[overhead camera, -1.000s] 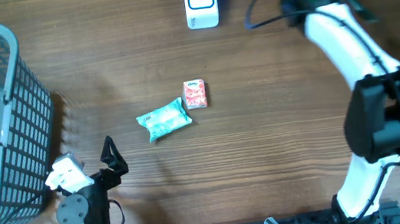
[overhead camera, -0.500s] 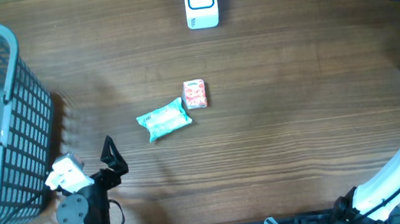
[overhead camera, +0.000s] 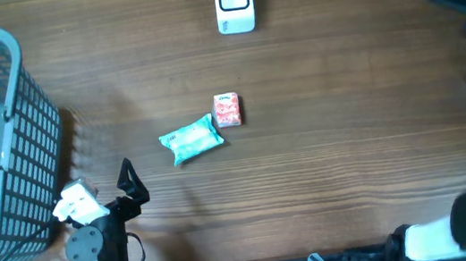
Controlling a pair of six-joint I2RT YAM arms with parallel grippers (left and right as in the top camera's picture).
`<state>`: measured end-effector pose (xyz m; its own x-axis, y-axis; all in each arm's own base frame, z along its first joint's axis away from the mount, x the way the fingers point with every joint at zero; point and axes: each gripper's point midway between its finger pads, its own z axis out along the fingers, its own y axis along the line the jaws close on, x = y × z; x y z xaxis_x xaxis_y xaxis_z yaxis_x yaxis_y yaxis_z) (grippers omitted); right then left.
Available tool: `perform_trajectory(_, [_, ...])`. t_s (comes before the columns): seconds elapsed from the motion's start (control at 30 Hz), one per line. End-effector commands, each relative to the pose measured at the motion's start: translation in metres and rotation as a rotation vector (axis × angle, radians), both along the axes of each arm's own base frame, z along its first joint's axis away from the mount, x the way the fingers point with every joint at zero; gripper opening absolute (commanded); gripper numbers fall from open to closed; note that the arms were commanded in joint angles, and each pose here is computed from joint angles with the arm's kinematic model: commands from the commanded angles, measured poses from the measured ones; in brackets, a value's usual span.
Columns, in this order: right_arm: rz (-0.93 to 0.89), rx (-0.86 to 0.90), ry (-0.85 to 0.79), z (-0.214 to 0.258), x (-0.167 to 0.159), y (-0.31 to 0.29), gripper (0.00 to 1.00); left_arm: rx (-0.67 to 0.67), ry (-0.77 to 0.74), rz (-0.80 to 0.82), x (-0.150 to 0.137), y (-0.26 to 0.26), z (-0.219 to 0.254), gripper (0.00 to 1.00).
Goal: Scan the item barcode
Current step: 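Move the right gripper over the red Kleenex pack and light green packet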
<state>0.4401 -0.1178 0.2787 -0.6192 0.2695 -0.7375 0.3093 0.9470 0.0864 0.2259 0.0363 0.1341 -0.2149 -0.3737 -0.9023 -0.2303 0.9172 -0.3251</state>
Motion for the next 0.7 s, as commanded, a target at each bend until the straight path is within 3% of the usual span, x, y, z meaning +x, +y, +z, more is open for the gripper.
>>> perform_trajectory(0.0, [0.272,0.521,0.112,-0.024,-0.001,0.15,1.0,0.019,-0.002,-0.007,0.0,0.0,0.0,1.0])
perform_trajectory(0.17, [0.458,0.546,0.453,-0.116,-0.029,0.285,1.0,0.018,-0.002,-0.007,0.0,0.0,0.0,1.0])
perform_trajectory(0.37, [0.601,0.477,0.747,-0.231,-0.071,0.376,0.93,0.019,-0.002,-0.007,0.0,0.0,0.0,1.0])
perform_trajectory(0.47, [0.707,0.382,0.668,-0.233,-0.074,0.412,0.71,0.018,-0.002,-0.007,0.0,0.0,0.0,1.0])
perform_trajectory(0.5, [0.723,0.376,0.658,-0.232,-0.076,0.418,0.51,0.019,-0.002,-0.007,0.0,0.0,0.0,1.0])
perform_trajectory(0.57, [0.746,0.367,0.648,-0.231,-0.08,0.428,0.23,0.018,-0.002,-0.007,0.0,0.0,0.0,1.0])
perform_trajectory(0.6, [0.757,0.358,0.635,-0.231,-0.08,0.433,0.14,0.019,-0.002,-0.007,0.0,0.0,0.0,1.0])
perform_trajectory(0.67, [0.767,0.331,0.617,-0.234,-0.081,0.44,0.07,0.019,-0.002,-0.007,0.0,0.0,0.0,1.0])
